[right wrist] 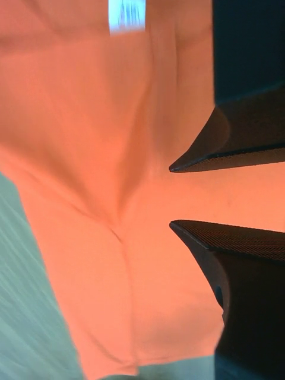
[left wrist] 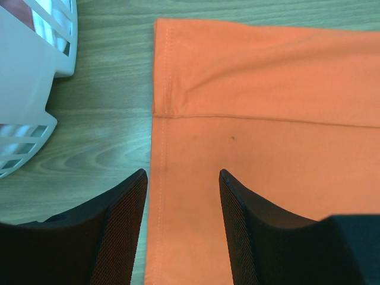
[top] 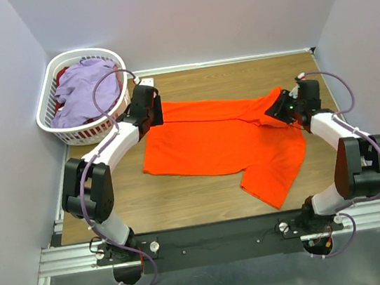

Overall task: Fold and stack the t-shirts
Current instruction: Fold the tshirt

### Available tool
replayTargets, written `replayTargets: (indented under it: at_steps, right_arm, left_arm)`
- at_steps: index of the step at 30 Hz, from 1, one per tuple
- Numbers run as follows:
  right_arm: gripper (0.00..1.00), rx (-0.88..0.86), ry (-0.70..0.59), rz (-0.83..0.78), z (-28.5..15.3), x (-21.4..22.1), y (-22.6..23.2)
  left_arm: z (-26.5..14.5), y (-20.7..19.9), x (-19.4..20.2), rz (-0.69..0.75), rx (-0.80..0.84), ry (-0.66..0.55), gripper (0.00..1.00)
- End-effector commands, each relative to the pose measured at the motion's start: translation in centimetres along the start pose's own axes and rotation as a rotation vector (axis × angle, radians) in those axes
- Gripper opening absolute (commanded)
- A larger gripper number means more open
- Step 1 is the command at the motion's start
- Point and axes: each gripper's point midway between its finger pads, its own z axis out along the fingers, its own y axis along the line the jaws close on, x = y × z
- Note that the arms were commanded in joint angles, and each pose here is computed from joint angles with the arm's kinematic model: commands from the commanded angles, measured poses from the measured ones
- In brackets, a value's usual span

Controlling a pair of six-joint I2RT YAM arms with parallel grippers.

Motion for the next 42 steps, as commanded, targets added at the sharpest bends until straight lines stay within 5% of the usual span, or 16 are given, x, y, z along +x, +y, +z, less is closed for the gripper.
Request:
replayTargets:
  at_steps: [1,14,42]
  right_arm:
    - [0.46,0.016,0.045,-0.071,0.6,3.4,1.2]
    - [0.47,0.100,-0.004,0.031,3.9,5.7,-0.2]
    - [0.47,0.092,-0.032,0.047,8.1,3.2,0.5]
  left_arm:
    - [-1.5,-0.1,-2.2,0.001,0.006,-0.066,0.60]
    - [-2.2,0.2,-2.8,-0.001,-0.003,-0.091,0.60]
    - [-2.0,0.6,-2.6,0.005,-0.026,-0.086,0.60]
